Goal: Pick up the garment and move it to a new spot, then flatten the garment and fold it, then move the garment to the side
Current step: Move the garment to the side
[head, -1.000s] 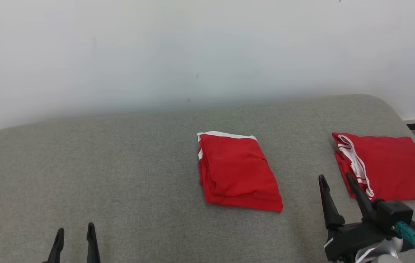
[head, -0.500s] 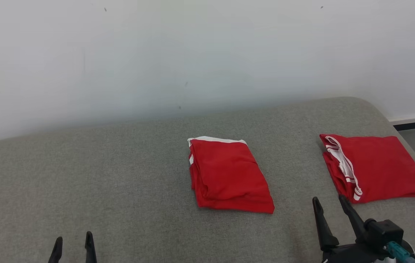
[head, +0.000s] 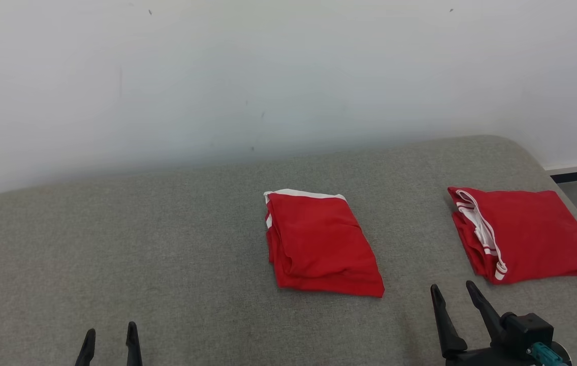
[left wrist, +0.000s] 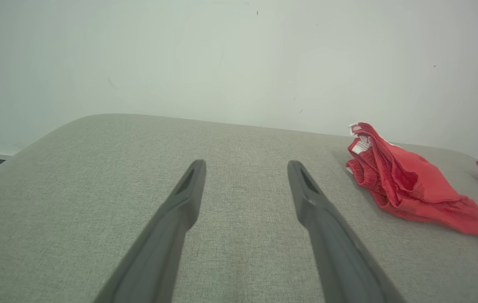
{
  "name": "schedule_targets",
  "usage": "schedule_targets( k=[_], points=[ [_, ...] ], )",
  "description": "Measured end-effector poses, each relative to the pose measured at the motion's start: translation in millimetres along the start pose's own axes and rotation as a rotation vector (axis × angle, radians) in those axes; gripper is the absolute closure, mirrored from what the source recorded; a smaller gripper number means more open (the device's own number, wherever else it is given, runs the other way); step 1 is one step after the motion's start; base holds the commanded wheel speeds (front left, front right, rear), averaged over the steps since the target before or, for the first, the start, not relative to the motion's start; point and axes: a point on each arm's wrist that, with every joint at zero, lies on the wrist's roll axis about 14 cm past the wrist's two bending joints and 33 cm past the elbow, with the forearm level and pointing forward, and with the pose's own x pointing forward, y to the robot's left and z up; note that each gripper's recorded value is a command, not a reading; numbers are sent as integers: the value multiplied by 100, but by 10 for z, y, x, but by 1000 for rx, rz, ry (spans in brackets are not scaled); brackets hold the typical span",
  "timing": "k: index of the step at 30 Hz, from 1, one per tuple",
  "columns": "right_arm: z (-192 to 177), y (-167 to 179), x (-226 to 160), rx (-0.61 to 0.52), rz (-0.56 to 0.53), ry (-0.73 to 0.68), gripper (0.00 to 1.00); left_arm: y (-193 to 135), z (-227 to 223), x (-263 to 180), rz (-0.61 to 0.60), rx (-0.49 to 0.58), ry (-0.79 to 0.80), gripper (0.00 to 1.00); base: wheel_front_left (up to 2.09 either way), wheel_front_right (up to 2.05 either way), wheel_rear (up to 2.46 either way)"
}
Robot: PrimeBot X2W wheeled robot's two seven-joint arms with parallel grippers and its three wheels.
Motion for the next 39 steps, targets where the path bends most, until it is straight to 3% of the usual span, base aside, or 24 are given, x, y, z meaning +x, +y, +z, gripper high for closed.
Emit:
schedule_targets(
  k=[21, 27, 39],
  points=[
    [-31, 115, 93, 6, 38, 10, 0, 31, 10, -35, 23, -2, -4, 0, 0, 0, 0],
    [104, 147, 268, -11, 64, -4, 0, 30, 16, -48, 24, -3, -6, 0, 0, 0, 0],
    [-24, 256, 1100, -8, 119, 307, 0, 218, -10, -128, 84, -7, 3, 0, 0, 0, 0]
  ],
)
